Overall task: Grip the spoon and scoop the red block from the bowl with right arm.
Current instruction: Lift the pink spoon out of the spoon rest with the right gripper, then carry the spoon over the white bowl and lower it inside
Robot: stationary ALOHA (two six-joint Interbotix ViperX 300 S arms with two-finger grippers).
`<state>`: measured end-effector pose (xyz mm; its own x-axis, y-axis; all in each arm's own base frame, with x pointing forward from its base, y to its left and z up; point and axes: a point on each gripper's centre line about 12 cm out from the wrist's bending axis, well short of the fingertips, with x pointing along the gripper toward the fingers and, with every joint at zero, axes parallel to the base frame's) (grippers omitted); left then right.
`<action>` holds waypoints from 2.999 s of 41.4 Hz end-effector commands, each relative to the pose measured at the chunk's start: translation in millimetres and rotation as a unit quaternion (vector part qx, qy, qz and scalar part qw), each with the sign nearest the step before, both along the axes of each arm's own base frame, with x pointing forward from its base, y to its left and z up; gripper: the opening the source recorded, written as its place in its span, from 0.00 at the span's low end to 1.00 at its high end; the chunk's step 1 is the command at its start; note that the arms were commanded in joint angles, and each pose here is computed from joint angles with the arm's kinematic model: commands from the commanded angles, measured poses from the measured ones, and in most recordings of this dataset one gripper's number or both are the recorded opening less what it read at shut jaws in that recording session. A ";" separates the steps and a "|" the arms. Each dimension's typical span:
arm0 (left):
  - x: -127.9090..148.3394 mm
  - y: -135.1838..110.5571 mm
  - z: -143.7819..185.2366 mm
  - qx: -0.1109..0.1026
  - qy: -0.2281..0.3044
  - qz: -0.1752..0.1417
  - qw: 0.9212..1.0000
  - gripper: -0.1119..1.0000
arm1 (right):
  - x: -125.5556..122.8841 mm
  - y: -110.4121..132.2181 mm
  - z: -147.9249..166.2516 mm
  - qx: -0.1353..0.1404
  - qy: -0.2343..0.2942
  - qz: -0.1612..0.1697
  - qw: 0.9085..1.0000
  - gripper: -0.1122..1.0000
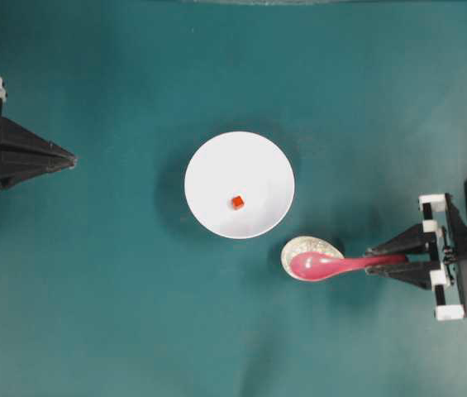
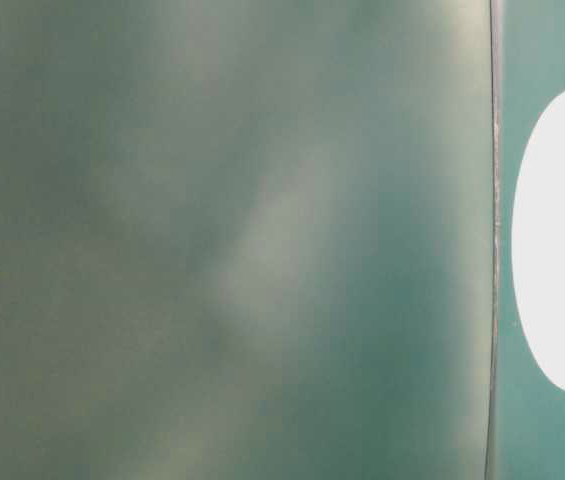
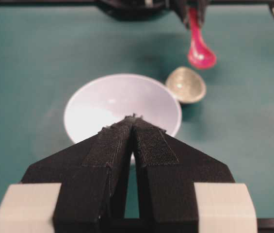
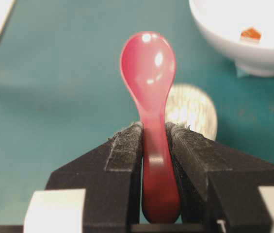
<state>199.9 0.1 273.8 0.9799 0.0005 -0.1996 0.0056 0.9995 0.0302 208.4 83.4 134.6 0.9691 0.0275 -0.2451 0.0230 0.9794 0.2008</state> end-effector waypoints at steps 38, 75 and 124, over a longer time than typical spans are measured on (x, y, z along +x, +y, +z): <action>0.0 0.5 -4.4 -0.009 0.040 0.004 0.999 0.10 | 49.2 -93.2 131.7 0.008 0.024 -0.047 0.999 0.32; -3.8 0.6 -9.6 -0.009 0.065 0.005 0.998 0.10 | 100.1 -114.7 169.5 0.210 0.068 -0.084 0.972 0.32; -5.6 0.6 -6.5 -0.009 0.058 0.005 0.998 0.10 | 157.5 -116.0 134.7 0.076 0.312 0.000 0.947 0.32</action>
